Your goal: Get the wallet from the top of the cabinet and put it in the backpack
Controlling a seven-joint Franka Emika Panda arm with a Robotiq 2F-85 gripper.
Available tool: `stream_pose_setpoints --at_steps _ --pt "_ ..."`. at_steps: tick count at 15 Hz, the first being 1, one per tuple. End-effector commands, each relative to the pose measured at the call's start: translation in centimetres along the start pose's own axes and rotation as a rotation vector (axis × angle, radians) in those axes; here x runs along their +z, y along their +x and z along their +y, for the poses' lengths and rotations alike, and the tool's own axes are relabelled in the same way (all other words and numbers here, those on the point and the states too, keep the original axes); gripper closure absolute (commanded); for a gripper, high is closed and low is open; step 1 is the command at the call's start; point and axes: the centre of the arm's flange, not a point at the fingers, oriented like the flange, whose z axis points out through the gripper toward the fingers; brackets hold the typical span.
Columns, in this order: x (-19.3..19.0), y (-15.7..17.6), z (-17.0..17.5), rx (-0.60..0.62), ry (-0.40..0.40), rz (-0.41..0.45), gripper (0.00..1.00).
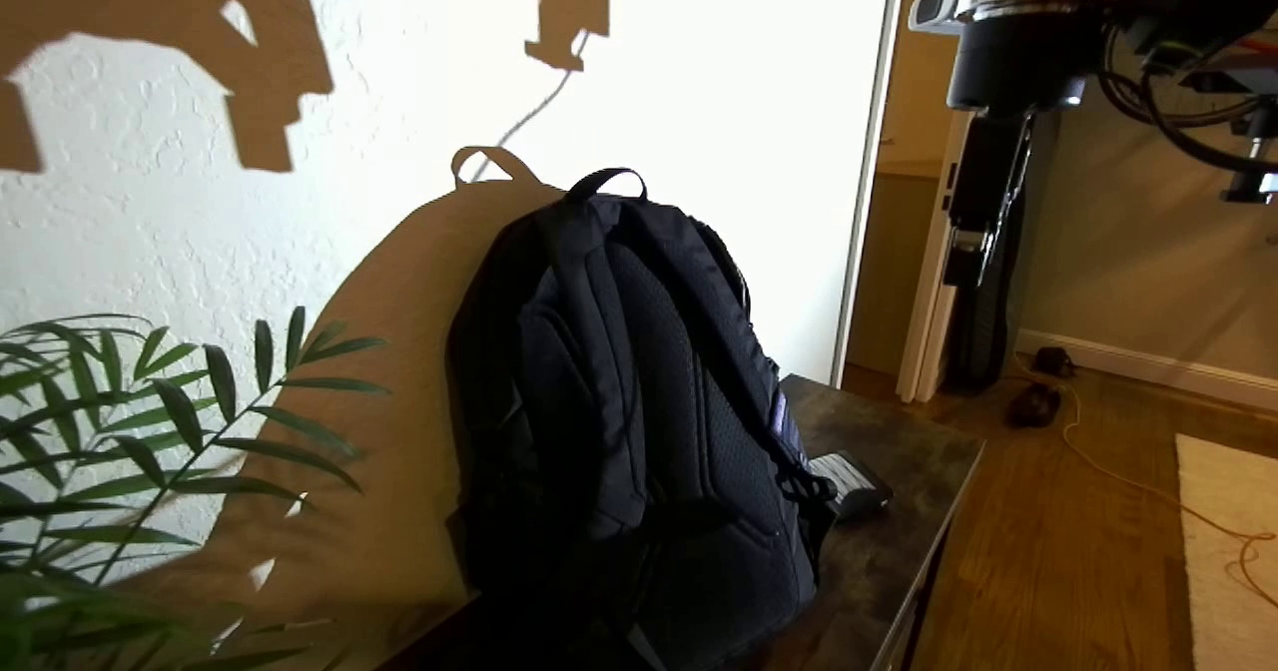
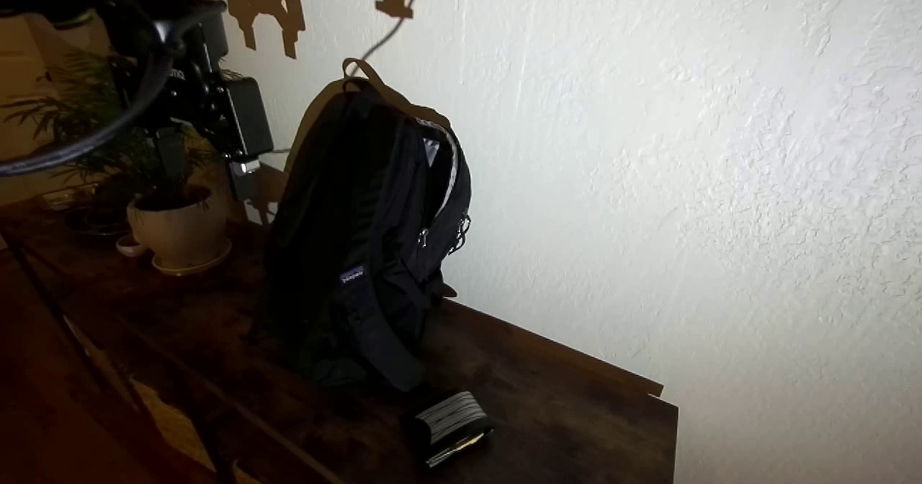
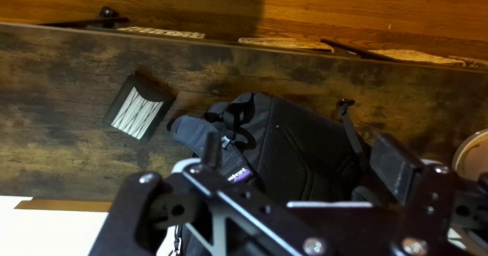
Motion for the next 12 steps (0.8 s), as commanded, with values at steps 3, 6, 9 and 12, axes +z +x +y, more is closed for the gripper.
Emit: stream_pose_setpoints --at_steps 3,6,9,12 --pt "4.3 0.6 4.6 0.019 -0.013 0.027 0.00" --pt "7.1 0.8 7.1 0.003 -0.014 0.029 0.00" --pt "9.4 0.7 8.8 -0.024 -0.046 0.003 0.00" --pt "9.0 1.1 7.9 0.004 -0.024 -0.017 0.00"
